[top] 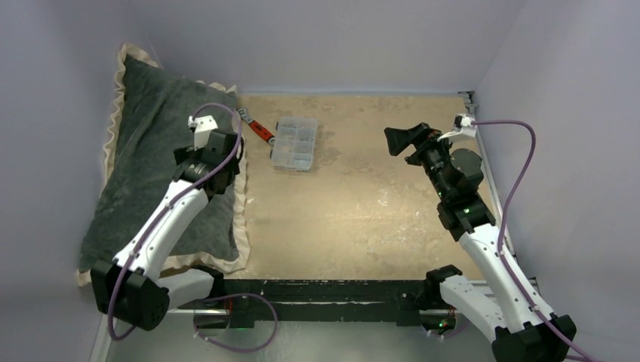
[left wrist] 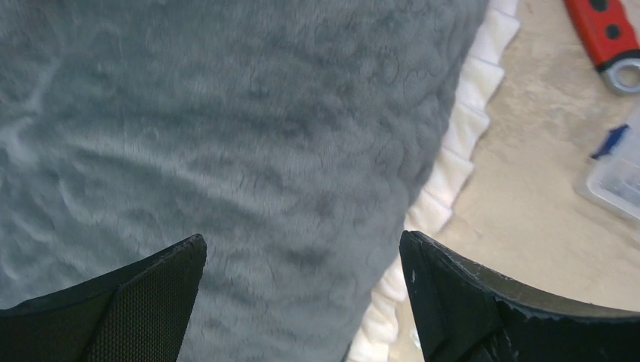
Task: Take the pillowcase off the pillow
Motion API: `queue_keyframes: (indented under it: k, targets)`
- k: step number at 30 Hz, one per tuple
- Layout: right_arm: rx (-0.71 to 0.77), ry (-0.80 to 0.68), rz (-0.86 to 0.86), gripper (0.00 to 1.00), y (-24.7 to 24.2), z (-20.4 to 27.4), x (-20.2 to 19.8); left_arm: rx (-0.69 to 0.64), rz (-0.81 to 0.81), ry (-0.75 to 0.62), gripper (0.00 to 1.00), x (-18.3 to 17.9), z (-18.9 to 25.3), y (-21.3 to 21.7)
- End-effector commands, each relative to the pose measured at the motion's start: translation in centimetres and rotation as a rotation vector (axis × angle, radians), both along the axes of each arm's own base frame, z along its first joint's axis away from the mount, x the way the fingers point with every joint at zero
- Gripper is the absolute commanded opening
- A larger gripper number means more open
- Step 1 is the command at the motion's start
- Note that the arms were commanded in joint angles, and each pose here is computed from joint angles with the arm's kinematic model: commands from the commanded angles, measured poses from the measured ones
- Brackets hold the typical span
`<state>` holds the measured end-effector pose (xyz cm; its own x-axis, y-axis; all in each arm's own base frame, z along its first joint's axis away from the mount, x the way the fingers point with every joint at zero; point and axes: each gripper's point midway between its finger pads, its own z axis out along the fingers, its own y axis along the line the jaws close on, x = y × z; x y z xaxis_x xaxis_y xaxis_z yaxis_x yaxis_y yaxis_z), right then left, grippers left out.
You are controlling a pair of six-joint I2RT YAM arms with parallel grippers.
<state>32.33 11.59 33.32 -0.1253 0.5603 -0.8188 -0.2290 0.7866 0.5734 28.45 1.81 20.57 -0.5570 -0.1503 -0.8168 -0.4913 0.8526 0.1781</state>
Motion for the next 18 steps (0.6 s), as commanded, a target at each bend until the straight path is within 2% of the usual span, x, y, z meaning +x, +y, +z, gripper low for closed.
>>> queue_keyframes:
  k: [1, 6, 11, 18]
  targets:
    - [0.003, -0.046, 0.025, 0.99, 0.4, 1.0, -0.1, 0.138, 0.054, -0.014, 0.99, 2.9, 2.5, 1.1]
    - [-0.001, -0.053, 0.048, 0.99, 0.7, 1.1, -0.5, 0.149, 0.040, 0.063, 0.99, 6.4, 1.1, 1.6]
    - [-0.001, -0.073, 0.057, 0.99, 0.8, 1.4, -0.7, 0.200, 0.082, 0.168, 0.99, 8.2, -1.6, 3.6]
    - [-0.006, -0.072, 0.074, 0.99, 1.1, 1.1, -0.7, 0.110, 0.091, 0.327, 0.99, 8.8, -9.6, 5.9]
